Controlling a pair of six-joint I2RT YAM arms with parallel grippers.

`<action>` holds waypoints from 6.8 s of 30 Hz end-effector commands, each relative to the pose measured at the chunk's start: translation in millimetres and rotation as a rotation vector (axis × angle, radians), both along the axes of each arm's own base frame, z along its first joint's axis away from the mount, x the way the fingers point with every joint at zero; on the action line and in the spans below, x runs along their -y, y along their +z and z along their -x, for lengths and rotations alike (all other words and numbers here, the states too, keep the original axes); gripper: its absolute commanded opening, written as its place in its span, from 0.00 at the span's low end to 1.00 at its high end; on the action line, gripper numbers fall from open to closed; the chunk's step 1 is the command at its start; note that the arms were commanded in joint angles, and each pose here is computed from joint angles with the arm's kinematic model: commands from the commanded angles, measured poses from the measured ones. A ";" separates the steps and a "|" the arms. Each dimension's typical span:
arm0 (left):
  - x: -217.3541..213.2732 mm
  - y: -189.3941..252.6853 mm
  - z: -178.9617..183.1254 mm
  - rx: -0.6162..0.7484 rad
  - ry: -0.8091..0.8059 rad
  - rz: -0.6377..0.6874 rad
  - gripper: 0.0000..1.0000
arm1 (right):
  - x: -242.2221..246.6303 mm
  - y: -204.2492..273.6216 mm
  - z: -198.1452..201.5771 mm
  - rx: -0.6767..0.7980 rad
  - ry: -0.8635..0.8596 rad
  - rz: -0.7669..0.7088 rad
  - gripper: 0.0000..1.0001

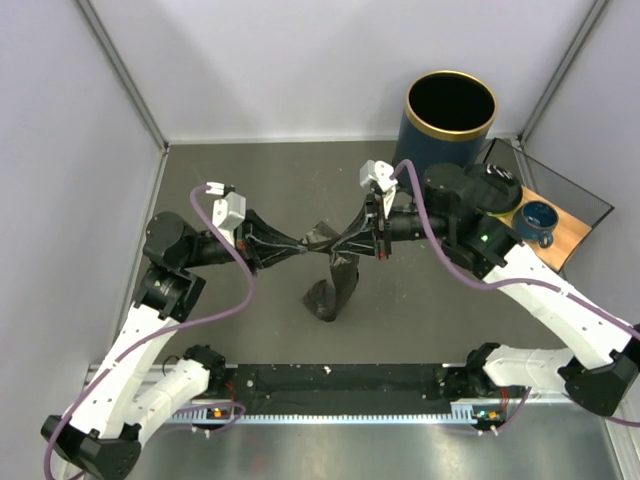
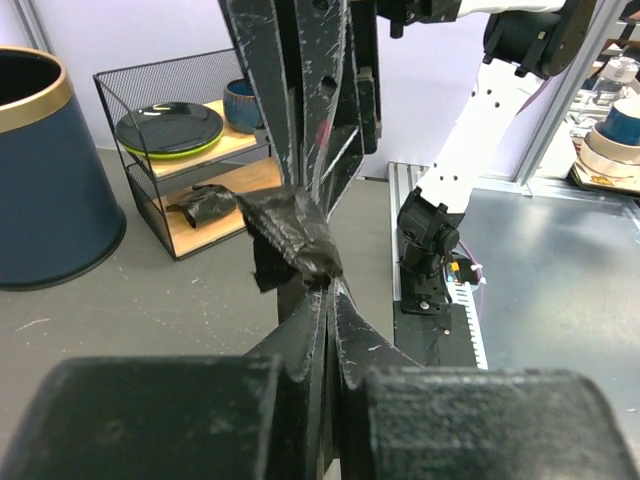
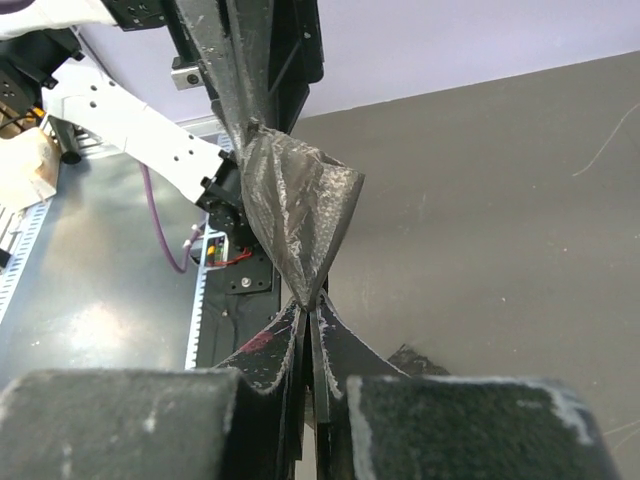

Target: Put the trash bags into the trash bin

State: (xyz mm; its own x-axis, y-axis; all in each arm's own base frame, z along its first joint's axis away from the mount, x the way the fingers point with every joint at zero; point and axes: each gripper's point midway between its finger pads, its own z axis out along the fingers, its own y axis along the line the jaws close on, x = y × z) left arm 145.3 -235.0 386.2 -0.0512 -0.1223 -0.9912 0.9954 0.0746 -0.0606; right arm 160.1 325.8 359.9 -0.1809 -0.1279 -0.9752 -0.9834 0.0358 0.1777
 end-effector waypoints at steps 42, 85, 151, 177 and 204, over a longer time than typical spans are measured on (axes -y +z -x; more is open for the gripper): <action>19.1 9.2 8.0 0.060 -0.093 0.020 0.38 | 4.2 4.2 33.3 0.032 0.176 0.005 0.00; 13.5 -23.6 -7.9 -0.109 0.039 -0.017 0.00 | 6.7 2.3 -7.2 -0.052 0.010 0.050 0.59; 7.1 24.3 -38.6 -0.147 0.046 0.092 0.00 | 13.9 22.1 -17.5 -0.172 -0.092 -0.018 0.99; -4.3 7.2 -32.2 -0.172 0.094 0.063 0.00 | -8.2 14.1 -24.5 -0.183 -0.072 -0.013 0.00; 8.7 10.9 -15.2 -0.102 -0.032 0.058 0.38 | 19.2 4.4 -31.5 -0.269 -0.119 -0.001 0.00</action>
State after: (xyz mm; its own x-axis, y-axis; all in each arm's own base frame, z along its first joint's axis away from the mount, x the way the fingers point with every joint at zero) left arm 160.1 -242.3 386.9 -0.2188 -0.1474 -0.9646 0.9736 0.0334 -0.2259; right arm 190.8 302.0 351.7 -0.4709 -0.1233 -0.8735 -0.8764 0.1788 0.4472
